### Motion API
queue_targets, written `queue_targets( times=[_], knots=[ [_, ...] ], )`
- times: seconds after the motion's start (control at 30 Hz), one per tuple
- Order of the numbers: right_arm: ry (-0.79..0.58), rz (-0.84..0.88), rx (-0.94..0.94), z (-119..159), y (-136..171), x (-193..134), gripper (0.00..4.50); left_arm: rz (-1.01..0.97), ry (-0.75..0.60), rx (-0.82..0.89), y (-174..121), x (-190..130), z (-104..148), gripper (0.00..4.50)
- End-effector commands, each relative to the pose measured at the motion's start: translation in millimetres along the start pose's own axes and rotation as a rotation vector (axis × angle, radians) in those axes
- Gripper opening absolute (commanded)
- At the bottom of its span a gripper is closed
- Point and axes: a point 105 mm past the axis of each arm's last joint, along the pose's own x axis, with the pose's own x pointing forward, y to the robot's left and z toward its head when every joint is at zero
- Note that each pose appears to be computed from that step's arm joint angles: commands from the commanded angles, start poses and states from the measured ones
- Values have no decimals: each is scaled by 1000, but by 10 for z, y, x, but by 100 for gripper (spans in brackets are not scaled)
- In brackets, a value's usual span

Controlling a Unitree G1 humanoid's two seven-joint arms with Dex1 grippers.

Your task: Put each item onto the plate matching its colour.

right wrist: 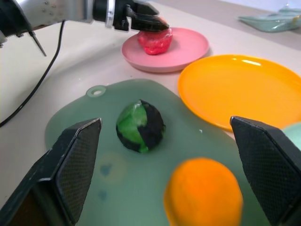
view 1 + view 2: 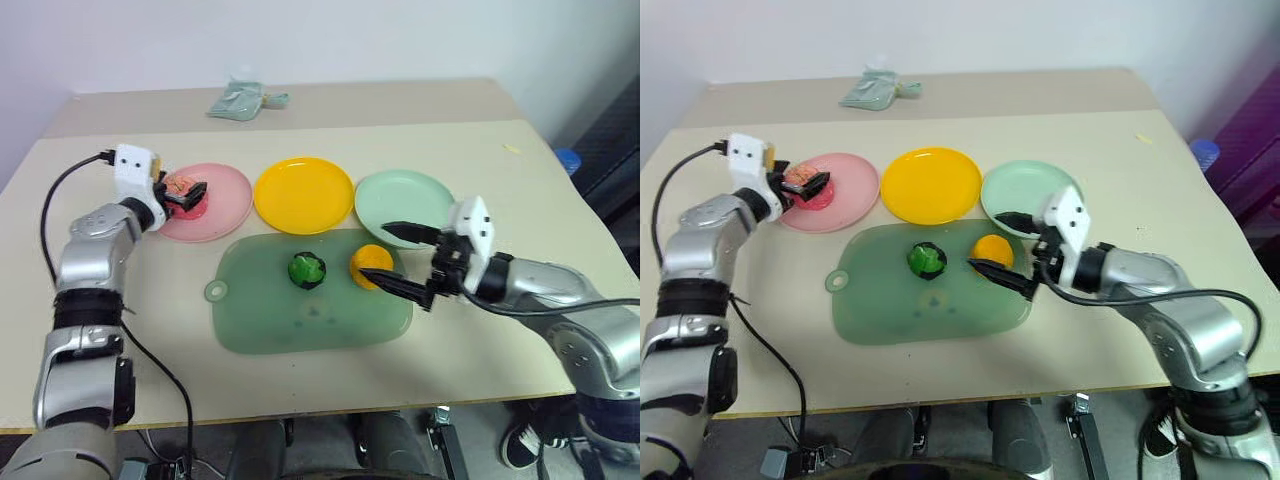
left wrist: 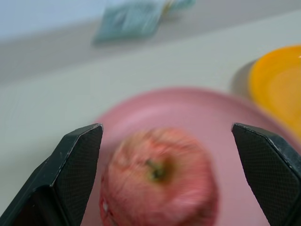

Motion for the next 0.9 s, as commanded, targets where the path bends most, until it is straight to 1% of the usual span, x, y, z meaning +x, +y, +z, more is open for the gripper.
queue_targets(
  times=[0.03,0.07,0.13,0.23,0.3,0.37,0.53,0.63,0.73,0.77,0.8,0.9],
  knots=[
    [-7,20,-40,45,77,178,450,-44,-97,115,43,-315,247,445],
    [-1,29,-48,29,97,228,450,-67,-90,135,9,-381,223,445],
    [47,51,-71,-72,133,395,450,-155,-51,200,-143,-564,84,445],
    [119,53,-82,-224,131,568,450,-340,-12,167,-527,-821,-82,445],
    [147,54,-89,-288,129,635,450,-460,16,147,-803,-995,-184,445],
    [167,53,-95,-332,121,696,450,-548,47,138,-1020,-1140,-281,445],
    [215,31,-97,-445,94,804,450,-626,77,114,-1279,-1299,-402,445],
    [206,9,-104,-434,74,835,363,-634,61,91,-1360,-1312,-397,450],
    [150,-7,-104,-272,63,816,208,-650,54,70,-1410,-1331,-395,450],
    [127,-28,-111,-195,22,785,164,-661,52,66,-1435,-1339,-398,450],
    [105,-50,-111,-125,-26,749,164,-674,51,63,-1464,-1350,-400,450],
    [49,-190,-75,69,-338,577,164,-719,31,44,-1589,-1372,-373,450]
  ],
)
